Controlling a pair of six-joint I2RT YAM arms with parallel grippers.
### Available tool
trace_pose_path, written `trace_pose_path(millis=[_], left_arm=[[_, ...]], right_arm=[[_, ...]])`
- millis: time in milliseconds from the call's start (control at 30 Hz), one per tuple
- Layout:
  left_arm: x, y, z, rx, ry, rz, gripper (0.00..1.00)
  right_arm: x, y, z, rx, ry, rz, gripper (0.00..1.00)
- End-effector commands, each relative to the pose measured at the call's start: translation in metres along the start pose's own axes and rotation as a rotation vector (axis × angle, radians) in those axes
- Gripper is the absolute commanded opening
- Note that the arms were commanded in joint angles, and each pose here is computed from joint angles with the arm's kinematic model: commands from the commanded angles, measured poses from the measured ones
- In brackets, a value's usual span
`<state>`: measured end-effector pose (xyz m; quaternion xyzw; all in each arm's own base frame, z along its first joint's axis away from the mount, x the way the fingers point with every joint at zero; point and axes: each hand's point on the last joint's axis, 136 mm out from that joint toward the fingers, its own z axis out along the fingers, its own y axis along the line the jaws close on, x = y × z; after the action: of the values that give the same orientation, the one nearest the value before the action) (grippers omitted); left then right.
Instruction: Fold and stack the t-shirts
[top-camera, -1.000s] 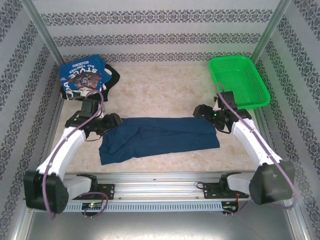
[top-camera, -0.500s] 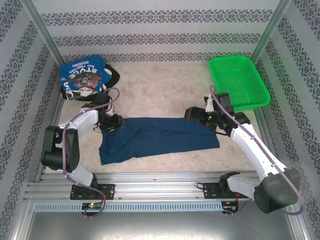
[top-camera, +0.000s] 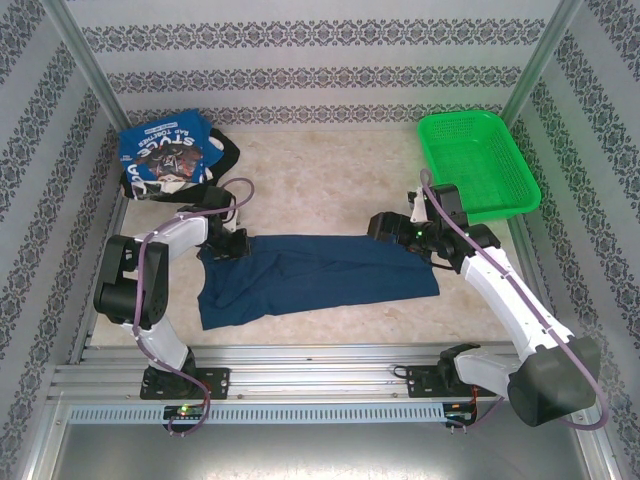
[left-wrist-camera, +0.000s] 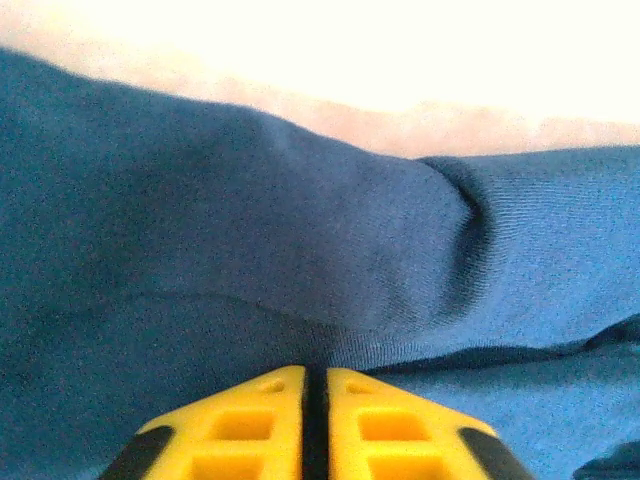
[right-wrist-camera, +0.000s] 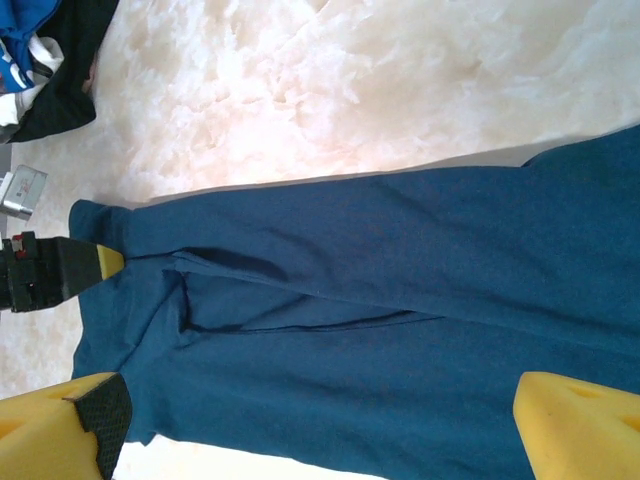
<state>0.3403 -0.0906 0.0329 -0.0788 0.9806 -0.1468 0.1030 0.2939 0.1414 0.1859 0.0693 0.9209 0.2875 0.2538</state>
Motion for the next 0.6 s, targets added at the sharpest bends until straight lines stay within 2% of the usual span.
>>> trace_pose_path(millis=[0,133,233,467,567], left_arm=[[-0.004,-0.011,-0.019,0.001,-0.057,0.065,0.04],[0.012,-0.042,-0.035,0.044,-0.09,0.187,0.0],[0.035,-0.056,-0.037,0.068,-0.085,0.222,0.01],[0.096,-0.064,-0.026,0.092,-0.044,0.26,0.02],[0.117,-0.063,-0.024,0.104,-0.023,0.268,0.07]], right_arm=[[0.0,0.005,0.004,-0.023,0.001,0.0,0.98],[-0.002,0.003,0.008,-0.011,0.002,0.003,0.98],[-0.005,0.001,0.01,-0.001,0.0,0.006,0.98],[-0.006,-0.002,0.018,0.011,0.021,0.013,0.98],[-0.004,-0.006,0.021,0.022,0.031,0.024,0.98]])
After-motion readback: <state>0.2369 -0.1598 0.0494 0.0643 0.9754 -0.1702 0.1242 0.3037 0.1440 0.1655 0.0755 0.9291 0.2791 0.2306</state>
